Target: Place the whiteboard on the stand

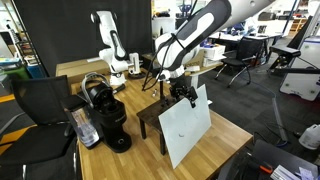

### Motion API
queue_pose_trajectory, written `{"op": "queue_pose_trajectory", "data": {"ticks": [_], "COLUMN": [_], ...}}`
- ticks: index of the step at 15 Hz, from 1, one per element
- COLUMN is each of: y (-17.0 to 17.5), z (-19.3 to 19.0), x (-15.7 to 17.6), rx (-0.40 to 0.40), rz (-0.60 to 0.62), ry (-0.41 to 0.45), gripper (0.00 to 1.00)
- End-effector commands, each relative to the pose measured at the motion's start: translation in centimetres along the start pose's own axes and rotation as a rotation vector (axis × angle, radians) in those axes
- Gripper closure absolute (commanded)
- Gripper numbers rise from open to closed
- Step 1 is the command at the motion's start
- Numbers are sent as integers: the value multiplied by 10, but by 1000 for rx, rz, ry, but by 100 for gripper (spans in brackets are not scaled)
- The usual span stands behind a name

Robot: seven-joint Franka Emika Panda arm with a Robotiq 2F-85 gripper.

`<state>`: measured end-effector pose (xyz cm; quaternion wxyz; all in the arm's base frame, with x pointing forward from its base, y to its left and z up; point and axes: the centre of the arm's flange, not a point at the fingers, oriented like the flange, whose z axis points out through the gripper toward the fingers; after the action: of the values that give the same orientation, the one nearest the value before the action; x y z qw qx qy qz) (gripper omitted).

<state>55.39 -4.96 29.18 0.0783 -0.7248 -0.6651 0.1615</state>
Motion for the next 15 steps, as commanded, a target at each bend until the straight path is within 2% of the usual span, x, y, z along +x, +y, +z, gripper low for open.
{"op": "queue_pose_trajectory", "data": {"ticks": [1, 3, 12, 13, 15], "y": [-10, -11, -9, -9, -8], "z": [3, 3, 0, 0, -1], "x": [-1, -1, 2, 3, 4], "rx": [-39, -41, -68, -68, -69], "rz": [-20, -19, -20, -20, -17], "ry": [18, 19, 20, 21, 26], "gripper": [26, 30, 94, 99, 100]}}
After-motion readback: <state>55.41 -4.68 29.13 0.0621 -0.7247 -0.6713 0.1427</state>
